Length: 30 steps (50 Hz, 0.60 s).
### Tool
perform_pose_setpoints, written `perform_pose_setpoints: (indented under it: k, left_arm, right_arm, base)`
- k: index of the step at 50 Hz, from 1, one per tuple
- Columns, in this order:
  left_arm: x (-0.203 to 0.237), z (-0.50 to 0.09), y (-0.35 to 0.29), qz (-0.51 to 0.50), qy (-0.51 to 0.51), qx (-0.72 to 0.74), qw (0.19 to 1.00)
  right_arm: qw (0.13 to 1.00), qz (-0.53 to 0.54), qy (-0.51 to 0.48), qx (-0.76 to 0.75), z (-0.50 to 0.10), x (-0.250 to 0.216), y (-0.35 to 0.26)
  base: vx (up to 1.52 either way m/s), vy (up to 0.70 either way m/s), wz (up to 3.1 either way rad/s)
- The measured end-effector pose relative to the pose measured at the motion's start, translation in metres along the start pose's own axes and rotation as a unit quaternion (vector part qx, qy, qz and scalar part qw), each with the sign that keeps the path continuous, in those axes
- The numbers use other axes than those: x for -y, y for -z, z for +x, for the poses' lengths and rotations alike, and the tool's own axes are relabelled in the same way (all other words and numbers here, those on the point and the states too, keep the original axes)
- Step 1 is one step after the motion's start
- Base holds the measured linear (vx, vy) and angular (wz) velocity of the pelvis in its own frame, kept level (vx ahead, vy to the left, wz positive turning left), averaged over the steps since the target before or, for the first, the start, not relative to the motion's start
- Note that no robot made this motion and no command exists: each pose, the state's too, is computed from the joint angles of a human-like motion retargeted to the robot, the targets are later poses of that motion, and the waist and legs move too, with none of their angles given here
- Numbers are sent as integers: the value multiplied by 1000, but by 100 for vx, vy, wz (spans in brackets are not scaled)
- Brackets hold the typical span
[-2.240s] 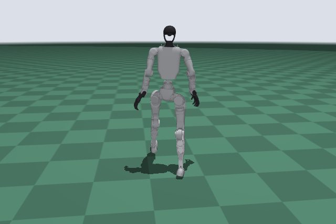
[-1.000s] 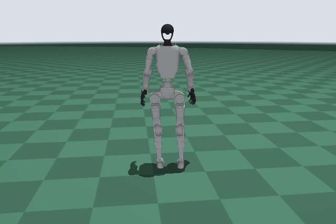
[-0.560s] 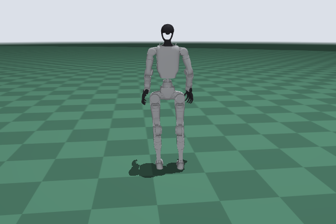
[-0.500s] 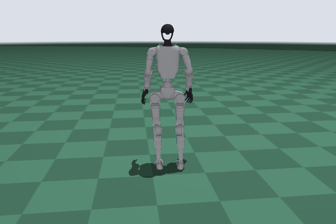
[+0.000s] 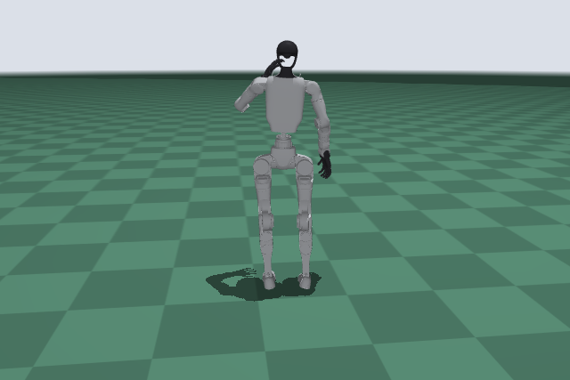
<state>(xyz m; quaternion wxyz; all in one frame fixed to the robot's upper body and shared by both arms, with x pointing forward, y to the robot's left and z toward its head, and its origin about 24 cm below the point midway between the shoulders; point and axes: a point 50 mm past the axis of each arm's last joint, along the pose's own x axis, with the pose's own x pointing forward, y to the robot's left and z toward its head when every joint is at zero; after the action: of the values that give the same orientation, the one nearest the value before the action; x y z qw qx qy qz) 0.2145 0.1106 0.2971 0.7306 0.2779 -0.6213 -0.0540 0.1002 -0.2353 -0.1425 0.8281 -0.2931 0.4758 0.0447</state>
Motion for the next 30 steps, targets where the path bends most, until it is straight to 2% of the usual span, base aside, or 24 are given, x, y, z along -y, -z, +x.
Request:
perform_pose_setpoints:
  k: [3,7,13,15,17,20,22,25,27,30]
  left_arm:
    - [1,50,-19,57,2,117,991]
    - [13,97,-29,171,41,205,963]
    - [36,127,27,414,169,203,871]
    - [39,120,59,390,257,135,874]
    - [13,113,103,569,326,130,744]
    - [-47,69,164,655,383,11,652]
    - [-101,24,195,681,438,-110,576]
    - [-189,-25,203,715,416,-279,488]
    - [-241,-36,188,726,371,-373,443]
    - [-288,-50,166,710,328,-472,406]
  right_arm:
    - [1000,-1,-6,8,3,9,-5]
    - [1000,0,-9,20,5,20,-11]
    - [1000,5,5,26,5,31,-13]
    - [1000,6,13,24,6,34,-14]
    - [999,-6,32,26,6,45,-11]
    - [995,-28,92,17,2,79,0]
    - [995,-34,97,15,1,87,1]
    - [995,-23,101,12,2,80,2]
    - [997,4,75,1,4,65,3]
    - [998,29,59,-23,0,53,17]
  base:
    - [-2,3,-23]
    - [-1,0,-35]
    - [-1,7,-34]
    - [-1,2,-44]
    - [0,2,-41]
    - [0,1,-48]
    - [0,0,-52]
    - [1,0,-53]
    - [1,1,-47]
    - [2,0,-18]
